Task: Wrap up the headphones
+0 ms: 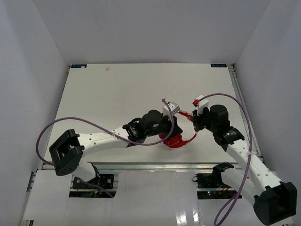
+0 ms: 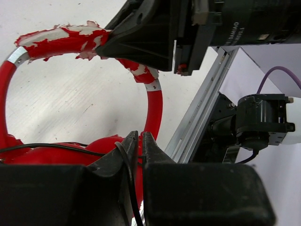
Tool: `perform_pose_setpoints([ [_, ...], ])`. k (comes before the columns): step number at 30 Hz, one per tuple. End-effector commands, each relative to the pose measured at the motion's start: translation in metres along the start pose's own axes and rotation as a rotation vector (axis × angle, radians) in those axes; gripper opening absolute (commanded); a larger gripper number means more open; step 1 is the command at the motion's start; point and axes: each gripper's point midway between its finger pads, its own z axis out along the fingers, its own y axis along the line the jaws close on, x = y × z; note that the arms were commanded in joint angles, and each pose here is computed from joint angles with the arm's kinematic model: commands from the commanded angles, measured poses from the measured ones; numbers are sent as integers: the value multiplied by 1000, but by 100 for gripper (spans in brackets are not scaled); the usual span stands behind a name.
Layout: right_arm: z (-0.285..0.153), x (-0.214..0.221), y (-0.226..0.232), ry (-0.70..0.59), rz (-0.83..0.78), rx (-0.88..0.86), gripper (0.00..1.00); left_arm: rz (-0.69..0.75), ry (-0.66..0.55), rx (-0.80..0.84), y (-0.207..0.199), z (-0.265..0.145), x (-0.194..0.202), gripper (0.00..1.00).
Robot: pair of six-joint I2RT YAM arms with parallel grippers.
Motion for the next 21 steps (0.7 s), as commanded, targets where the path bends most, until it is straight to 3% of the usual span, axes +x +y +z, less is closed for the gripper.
perform_pose_setpoints([
  [1, -5, -23, 13, -80, 6, -66, 8, 5, -65, 7, 0, -15, -34, 20],
  [21, -8, -18, 28, -72, 10, -140, 8, 41, -42, -9, 17, 0, -51, 26],
])
